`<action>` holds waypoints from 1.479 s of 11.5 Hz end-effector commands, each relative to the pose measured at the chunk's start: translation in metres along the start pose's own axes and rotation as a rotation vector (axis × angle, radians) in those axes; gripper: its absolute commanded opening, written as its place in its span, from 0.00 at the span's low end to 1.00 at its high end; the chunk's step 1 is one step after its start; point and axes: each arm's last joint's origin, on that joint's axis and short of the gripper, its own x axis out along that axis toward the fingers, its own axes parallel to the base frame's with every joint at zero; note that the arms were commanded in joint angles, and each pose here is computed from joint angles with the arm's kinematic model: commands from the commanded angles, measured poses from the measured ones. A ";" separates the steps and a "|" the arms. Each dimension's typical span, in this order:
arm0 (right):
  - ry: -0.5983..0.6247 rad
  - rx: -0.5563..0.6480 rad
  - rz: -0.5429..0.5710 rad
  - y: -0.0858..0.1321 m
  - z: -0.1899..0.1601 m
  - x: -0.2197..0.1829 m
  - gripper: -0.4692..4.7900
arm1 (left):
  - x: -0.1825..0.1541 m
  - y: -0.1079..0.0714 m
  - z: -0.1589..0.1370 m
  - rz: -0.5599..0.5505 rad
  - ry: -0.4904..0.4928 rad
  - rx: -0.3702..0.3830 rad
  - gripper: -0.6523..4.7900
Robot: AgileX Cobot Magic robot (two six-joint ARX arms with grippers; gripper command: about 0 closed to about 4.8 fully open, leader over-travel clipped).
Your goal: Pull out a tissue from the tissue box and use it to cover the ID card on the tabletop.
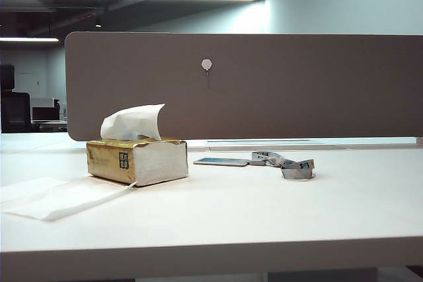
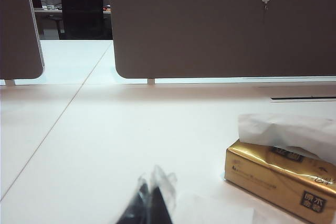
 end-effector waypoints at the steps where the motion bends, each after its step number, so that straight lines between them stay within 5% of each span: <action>1: -0.017 -0.003 -0.001 0.000 0.002 0.000 0.08 | 0.000 0.000 0.002 -0.004 -0.013 0.000 0.11; 17: -0.016 -0.003 -0.001 0.000 0.002 0.000 0.08 | 0.000 0.000 0.004 -0.004 -0.027 0.001 0.11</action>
